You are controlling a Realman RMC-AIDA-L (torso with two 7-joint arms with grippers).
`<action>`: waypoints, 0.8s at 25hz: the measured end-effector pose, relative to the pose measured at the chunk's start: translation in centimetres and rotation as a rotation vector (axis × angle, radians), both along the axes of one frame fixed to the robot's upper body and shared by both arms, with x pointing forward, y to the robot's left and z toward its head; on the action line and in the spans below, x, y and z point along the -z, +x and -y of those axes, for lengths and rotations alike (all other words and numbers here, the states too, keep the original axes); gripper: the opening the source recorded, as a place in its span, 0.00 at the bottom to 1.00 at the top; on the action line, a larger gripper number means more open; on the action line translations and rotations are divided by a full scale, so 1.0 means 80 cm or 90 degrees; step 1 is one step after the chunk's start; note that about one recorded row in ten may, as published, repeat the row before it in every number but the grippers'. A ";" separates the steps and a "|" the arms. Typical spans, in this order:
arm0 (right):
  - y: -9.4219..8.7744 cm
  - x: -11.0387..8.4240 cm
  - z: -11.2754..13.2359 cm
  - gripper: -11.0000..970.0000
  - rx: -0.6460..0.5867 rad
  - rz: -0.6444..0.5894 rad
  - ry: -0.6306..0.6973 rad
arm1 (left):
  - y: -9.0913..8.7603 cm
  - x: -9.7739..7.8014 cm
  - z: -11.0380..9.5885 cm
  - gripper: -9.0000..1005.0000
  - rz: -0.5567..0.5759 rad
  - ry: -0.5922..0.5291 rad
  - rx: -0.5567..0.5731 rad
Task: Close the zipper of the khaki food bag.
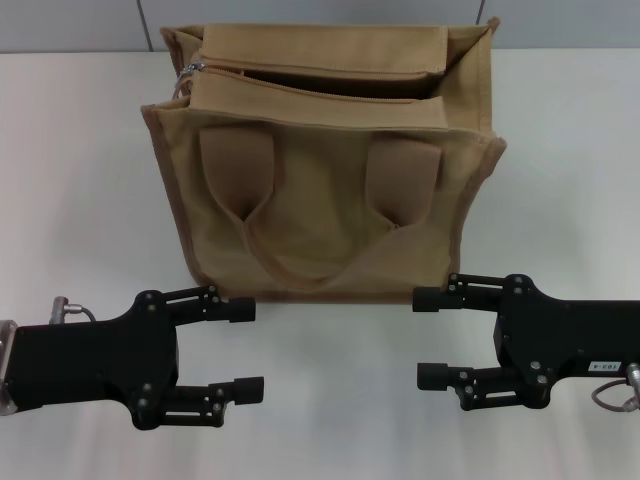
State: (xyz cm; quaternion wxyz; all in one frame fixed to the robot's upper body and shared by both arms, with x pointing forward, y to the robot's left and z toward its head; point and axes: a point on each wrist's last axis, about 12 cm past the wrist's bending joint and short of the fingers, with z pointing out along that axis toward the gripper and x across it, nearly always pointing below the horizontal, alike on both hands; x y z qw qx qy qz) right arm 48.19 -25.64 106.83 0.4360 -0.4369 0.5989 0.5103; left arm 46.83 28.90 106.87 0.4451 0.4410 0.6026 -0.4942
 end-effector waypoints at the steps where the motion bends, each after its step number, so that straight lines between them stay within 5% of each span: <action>1: 0.000 0.000 0.000 0.81 0.000 0.000 0.000 | 0.000 0.000 0.000 0.80 0.000 0.000 0.000; 14: 0.001 0.001 0.001 0.81 0.006 0.001 -0.003 | -0.002 0.001 -0.003 0.80 0.002 -0.005 -0.019; 20: 0.001 0.001 0.001 0.81 0.009 0.001 -0.001 | -0.006 0.004 -0.048 0.80 0.051 -0.036 -0.226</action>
